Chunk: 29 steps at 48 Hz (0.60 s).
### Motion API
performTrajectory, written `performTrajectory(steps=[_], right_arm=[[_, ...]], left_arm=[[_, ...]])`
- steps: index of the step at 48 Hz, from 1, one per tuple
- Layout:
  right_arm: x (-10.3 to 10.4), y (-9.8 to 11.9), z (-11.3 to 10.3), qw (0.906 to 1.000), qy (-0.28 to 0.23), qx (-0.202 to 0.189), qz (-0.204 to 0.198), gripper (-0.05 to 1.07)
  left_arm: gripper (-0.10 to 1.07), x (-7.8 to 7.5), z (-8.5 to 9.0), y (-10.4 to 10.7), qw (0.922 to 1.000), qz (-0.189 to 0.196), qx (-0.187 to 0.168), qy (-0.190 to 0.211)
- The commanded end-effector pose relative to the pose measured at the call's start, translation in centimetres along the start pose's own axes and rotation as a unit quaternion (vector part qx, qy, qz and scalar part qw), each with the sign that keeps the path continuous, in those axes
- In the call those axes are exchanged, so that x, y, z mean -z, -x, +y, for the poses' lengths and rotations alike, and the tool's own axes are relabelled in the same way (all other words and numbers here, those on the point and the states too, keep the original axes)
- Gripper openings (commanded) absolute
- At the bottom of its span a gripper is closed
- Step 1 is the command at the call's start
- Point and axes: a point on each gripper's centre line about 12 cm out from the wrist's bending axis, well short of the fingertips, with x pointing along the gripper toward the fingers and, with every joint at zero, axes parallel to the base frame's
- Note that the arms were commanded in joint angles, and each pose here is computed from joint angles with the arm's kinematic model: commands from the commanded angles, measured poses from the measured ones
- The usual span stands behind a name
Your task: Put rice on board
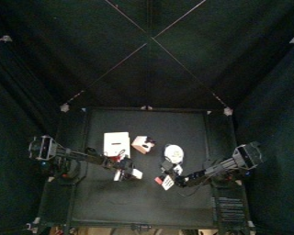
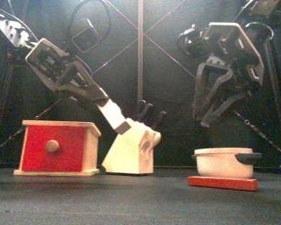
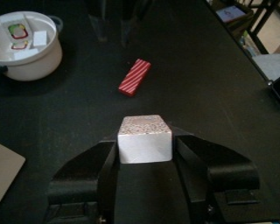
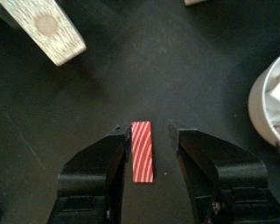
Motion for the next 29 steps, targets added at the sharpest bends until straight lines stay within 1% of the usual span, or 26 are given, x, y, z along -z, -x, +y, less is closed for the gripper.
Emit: performTrajectory(steps=[1,6,11,20,29], right_arm=[[-2.7,2.5,0.5,0.9984,-0.001,-0.031,-0.048,0.76],[-3.8,3.8,0.2,0.9960,0.008,-0.044,-0.078,0.76],[-4.2,4.1,-0.1,0.9944,0.021,-0.044,-0.094,0.76],[-3.6,3.7,-0.5,0.9955,0.021,-0.037,-0.085,0.76],[-3.0,3.4,-1.0,0.9963,0.022,-0.030,-0.077,0.76]], left_arm=[[0.57,-0.3,-0.2,-0.5,1.0000,-0.004,0.007,-0.003],[0.57,0.0,-0.3,-1.1,0.9999,0.004,0.010,-0.002],[0.57,0.4,-0.6,-1.4,0.9998,0.010,0.016,-0.005],[0.58,0.8,-0.9,-1.6,0.9995,0.018,0.023,-0.015],[0.58,2.3,-1.3,-2.1,0.9986,0.042,0.030,-0.008]])
